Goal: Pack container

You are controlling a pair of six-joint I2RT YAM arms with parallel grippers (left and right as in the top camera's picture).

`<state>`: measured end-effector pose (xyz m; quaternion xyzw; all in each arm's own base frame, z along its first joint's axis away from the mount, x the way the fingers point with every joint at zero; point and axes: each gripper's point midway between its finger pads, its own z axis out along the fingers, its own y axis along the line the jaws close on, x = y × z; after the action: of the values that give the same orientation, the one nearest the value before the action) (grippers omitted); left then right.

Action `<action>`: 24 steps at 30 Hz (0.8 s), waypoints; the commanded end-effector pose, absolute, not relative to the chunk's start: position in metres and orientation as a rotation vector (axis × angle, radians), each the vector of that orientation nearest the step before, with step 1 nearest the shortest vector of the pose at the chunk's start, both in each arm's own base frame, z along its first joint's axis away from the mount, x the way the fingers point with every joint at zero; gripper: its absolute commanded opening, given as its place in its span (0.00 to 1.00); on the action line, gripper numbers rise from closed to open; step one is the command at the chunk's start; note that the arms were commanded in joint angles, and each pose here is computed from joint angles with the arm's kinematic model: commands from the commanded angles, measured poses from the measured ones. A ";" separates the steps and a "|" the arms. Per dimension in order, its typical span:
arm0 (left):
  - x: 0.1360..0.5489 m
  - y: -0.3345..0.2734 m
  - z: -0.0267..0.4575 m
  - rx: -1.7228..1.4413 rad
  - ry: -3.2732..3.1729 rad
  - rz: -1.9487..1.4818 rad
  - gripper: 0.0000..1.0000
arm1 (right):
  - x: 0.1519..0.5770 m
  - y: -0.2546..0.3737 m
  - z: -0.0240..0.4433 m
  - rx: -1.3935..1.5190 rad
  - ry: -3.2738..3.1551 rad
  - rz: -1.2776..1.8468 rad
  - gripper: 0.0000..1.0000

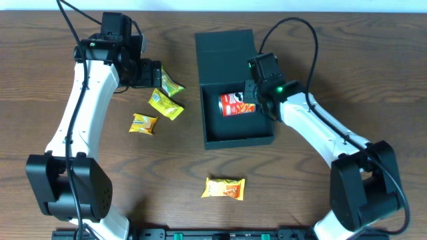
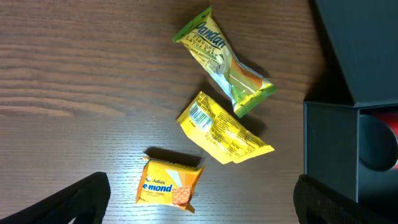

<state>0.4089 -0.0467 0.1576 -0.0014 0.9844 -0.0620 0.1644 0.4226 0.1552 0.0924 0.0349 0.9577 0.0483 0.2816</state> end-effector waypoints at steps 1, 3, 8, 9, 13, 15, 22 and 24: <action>0.413 -0.045 0.165 -0.023 2.785 -0.172 0.95 | 0.436 0.175 0.122 0.027 2.537 0.251 0.01; 0.413 -0.045 0.165 -0.041 2.785 -0.175 0.96 | 0.430 0.197 0.134 -0.008 2.560 0.418 0.02; 0.413 -0.045 0.165 -0.041 2.785 -0.175 0.95 | 0.407 0.235 0.134 0.070 2.644 0.728 0.02; 0.413 -0.045 0.165 -0.041 2.785 -0.175 0.95 | 0.404 0.238 0.129 0.061 2.658 0.720 0.02; 0.414 -0.045 0.165 -0.041 2.781 -0.175 0.96 | 0.390 0.255 0.104 0.010 2.723 0.673 0.01; 0.415 -0.045 0.166 -0.043 2.776 -0.176 0.95 | 0.384 0.265 0.089 -0.025 2.749 0.645 0.01; 0.415 -0.045 0.166 -0.044 2.774 -0.176 0.95 | 0.378 0.268 0.053 -0.077 2.813 0.534 0.02; 0.415 -0.045 0.166 -0.044 2.775 -0.176 0.95 | 0.381 0.263 0.046 -0.069 2.814 0.479 0.02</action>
<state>0.4115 -0.0469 0.1586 -0.0124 0.9834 -0.0644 0.1693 0.3800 0.2690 0.0608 -0.0221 0.9701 0.1961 0.1414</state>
